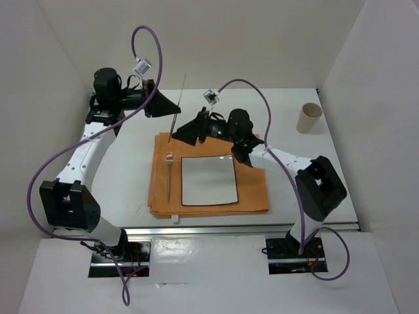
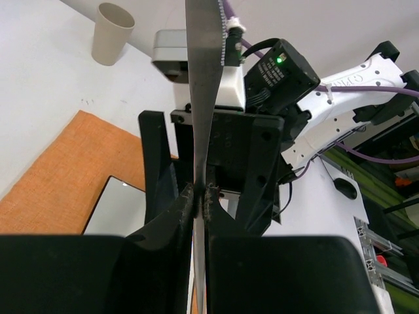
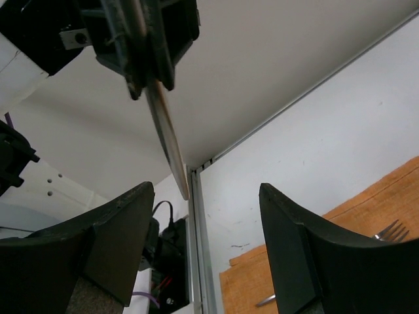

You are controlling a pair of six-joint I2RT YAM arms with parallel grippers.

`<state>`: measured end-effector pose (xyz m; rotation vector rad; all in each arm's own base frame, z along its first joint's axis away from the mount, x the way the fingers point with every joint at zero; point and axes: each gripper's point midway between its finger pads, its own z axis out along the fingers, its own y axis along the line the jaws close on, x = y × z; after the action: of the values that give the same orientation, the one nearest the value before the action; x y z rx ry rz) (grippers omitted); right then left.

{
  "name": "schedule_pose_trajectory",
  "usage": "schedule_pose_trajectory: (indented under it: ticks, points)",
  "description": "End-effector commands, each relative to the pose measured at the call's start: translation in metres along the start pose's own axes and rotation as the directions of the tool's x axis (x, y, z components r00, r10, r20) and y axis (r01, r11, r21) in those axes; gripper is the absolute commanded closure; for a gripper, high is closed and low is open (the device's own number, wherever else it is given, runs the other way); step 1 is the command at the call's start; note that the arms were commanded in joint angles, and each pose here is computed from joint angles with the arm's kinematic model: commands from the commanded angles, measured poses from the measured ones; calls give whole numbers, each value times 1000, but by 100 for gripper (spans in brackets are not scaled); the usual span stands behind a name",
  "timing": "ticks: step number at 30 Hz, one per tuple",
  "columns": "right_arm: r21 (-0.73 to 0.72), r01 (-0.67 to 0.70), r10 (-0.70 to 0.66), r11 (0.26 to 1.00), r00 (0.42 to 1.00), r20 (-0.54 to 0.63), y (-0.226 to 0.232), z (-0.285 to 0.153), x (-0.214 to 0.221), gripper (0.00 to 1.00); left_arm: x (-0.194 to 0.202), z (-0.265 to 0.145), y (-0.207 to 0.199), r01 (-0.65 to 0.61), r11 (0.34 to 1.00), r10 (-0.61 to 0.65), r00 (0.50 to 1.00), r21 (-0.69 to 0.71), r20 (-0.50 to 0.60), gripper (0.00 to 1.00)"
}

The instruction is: Set the dinner table for one person

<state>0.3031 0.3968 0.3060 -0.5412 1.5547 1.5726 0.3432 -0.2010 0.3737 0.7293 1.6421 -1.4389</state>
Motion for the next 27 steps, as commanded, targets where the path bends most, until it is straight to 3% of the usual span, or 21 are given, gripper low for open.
schedule_pose_trajectory:
  ticks: [1,10,12,14,15,18,24,25,27]
  points:
    - [-88,43,-37,995,997,65,24,12,-24,27,-3,-1,-7,-53,999,53,999,9,2,97]
    - [-157,56,-45,986,996,76,39,19,-31,35,8,2,-3,-49,999,49,999,11,-15,97]
    - [-157,56,-45,986,996,76,39,19,-31,43,8,2,-3,-49,999,49,999,11,-15,97]
    - [-154,38,-28,987,997,69,37,22,-31,55,6,2,-4,-39,999,39,999,13,-11,97]
    - [-149,23,-14,989,998,62,33,23,-28,70,5,2,-5,-37,999,37,999,14,-9,97]
    - [-163,10,2,987,998,70,37,22,-31,98,1,2,-7,-47,999,47,999,16,-4,97]
    - [-126,2,10,992,995,98,36,14,-31,100,10,0,-9,-23,1000,23,1000,10,-16,94]
    - [-119,19,-7,993,995,96,39,12,-33,100,11,0,-9,-25,1000,25,999,9,-19,90]
    - [-34,-24,25,999,998,50,27,11,-26,100,12,-1,-9,-22,1000,22,999,6,-26,71]
